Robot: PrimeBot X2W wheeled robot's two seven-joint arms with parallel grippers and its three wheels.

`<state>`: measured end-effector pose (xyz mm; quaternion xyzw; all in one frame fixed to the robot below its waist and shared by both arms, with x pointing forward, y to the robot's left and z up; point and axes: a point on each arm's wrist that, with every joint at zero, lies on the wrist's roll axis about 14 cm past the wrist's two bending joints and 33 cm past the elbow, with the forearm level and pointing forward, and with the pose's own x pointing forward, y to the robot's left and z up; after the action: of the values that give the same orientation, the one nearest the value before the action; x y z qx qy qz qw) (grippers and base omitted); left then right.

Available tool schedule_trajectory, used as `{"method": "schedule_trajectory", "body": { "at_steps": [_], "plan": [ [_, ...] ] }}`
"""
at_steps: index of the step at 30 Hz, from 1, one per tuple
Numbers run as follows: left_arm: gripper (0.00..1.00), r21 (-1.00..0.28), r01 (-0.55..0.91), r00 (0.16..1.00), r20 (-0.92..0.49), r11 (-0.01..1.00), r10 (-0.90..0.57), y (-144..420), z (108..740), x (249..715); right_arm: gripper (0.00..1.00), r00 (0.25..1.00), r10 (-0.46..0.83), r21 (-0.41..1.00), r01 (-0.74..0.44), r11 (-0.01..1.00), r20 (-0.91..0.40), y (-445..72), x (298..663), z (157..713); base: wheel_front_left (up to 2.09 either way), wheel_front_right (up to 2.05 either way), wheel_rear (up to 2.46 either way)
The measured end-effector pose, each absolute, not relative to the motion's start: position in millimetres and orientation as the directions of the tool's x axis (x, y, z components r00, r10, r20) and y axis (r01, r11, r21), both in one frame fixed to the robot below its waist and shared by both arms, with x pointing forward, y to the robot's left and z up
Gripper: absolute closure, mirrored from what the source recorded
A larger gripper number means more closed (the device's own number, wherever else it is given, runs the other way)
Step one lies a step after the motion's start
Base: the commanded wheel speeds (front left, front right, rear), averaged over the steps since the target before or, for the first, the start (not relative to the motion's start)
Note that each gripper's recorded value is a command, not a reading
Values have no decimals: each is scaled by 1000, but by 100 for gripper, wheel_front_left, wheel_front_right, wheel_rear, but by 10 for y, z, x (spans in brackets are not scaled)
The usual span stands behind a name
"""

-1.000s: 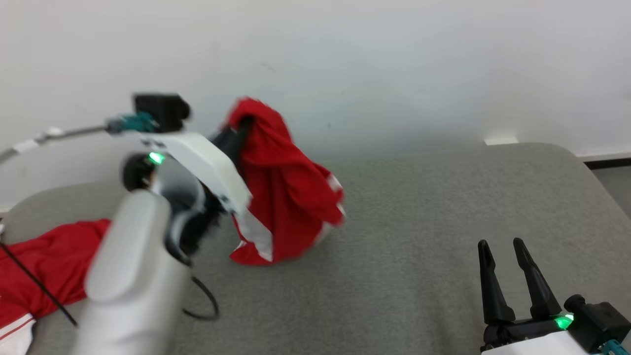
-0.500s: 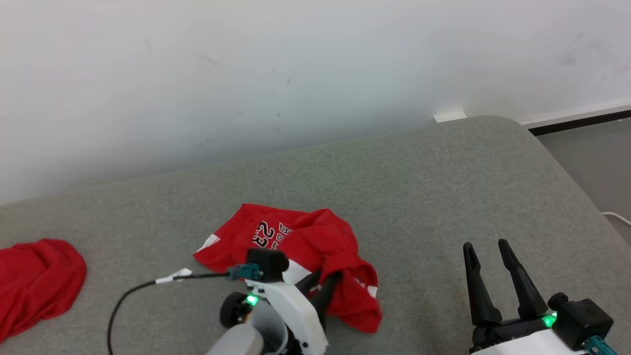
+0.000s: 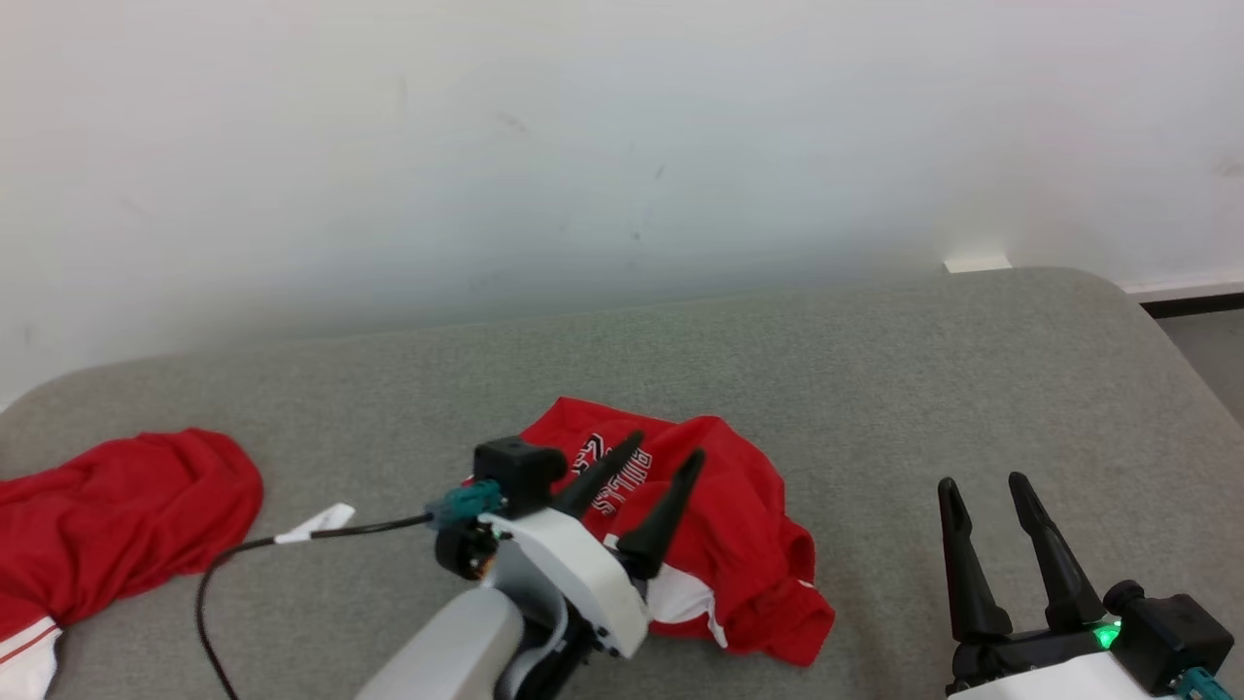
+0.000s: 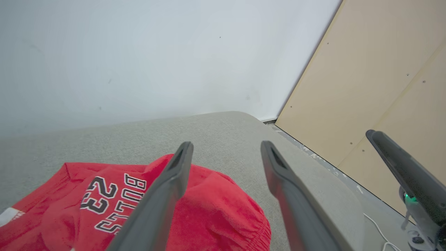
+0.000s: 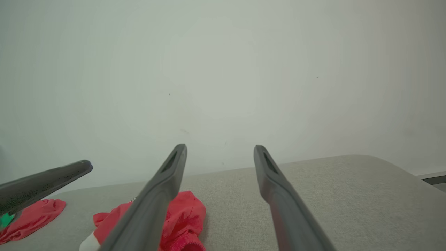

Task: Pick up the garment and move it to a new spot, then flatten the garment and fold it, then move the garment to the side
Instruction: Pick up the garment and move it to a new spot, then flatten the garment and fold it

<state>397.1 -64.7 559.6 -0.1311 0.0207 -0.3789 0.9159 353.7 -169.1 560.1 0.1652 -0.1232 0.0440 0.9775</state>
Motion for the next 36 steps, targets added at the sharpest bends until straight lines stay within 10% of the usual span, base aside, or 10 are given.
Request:
{"method": "schedule_trajectory", "body": {
  "at_steps": [17,36],
  "plan": [
    [0,-176,189,969,191,966,-155,1397,5657,4090,0,956,101,296,-185,937,277,-1507,3637,5666,0,0,0],
    [0,-193,88,986,155,977,-58,1558,5310,3722,0,969,117,297,-181,938,219,-1455,3554,5458,0,0,0]
  ]
}}
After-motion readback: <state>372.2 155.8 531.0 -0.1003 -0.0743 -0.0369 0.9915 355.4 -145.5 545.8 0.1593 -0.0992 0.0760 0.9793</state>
